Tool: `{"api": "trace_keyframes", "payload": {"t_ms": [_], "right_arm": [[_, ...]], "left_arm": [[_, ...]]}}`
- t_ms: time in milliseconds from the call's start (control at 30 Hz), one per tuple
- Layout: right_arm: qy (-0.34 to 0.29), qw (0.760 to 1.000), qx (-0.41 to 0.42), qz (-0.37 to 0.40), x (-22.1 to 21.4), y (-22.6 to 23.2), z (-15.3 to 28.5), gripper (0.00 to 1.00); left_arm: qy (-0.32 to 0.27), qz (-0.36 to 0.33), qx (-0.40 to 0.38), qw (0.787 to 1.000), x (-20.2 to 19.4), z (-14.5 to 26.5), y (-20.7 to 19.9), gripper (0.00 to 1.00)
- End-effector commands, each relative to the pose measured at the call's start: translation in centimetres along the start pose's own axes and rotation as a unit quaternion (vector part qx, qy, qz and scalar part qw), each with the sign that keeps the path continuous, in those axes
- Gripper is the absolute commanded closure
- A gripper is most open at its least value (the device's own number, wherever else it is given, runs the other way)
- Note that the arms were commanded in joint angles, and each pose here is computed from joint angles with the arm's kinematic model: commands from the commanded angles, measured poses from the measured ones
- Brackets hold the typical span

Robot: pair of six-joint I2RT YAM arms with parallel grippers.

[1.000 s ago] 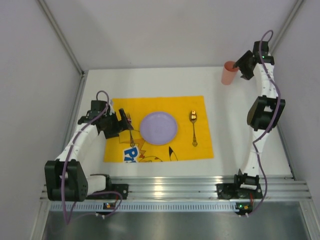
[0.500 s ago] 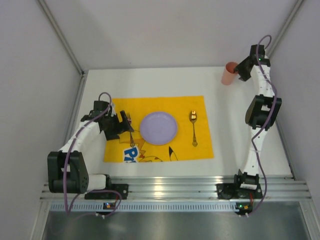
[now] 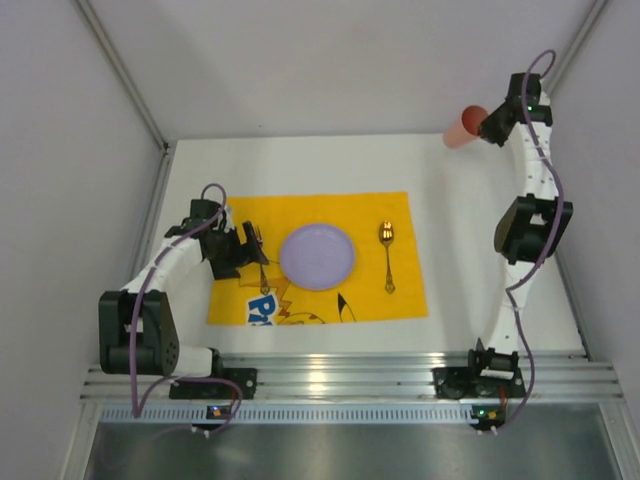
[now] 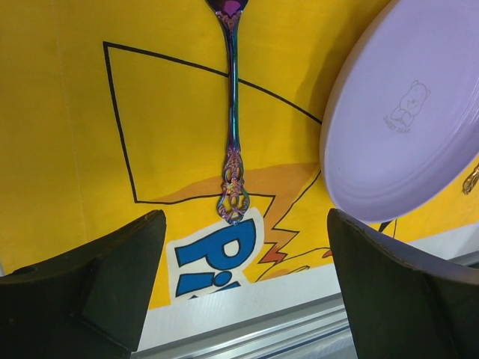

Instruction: Set the dinner table for one person

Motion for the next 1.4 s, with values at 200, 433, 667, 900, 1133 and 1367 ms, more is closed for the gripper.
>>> {"api": "trace_keyframes", "payload": {"t_ms": [200, 433, 667, 900, 1133, 1367], "right_arm": [[0.026, 0.97, 0.212, 0.116, -7.2, 8.8, 20.4, 1.0], [0.125, 0.964, 0.075, 0.221, -17.8, 6.0, 16.2, 1.0], [0.112, 0.962, 0.009, 0.248, -18.6, 5.1, 13.5, 1.0], [0.107, 0.952, -0.068, 0.278, -19.1, 3.0, 11.3, 1.0], [0.114, 0.945, -0.101, 0.291, -19.6, 1.3, 11.3, 1.0], [0.115, 0.951, -0.071, 0.278, -20.6, 0.9, 10.8, 1.0]], "left_arm": [[-0.024, -0.018, -0.025, 0.999, 0.9, 0.0, -0.5, 0.06], [-0.037, -0.027, -0.029, 0.999, 0.5, 0.5, -0.6, 0.06], [-0.05, -0.034, -0.033, 0.998, 0.4, 1.0, -0.9, 0.06], [-0.052, -0.035, -0.035, 0.997, 0.4, 0.9, -0.9, 0.06], [-0.053, -0.035, -0.038, 0.997, 0.5, 0.7, -0.9, 0.06], [-0.051, -0.035, -0.042, 0.997, 0.5, 0.5, -0.9, 0.06]]}}
Point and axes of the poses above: each gripper's point midway between its finger pads, its own z axis back along the fingers, its own y axis along the line the jaws close on, x = y × z, the point moved 8 cm from there along z, back along the fingers, and after that the axes turned 14 degrees about -z, right-handed, at the moved point
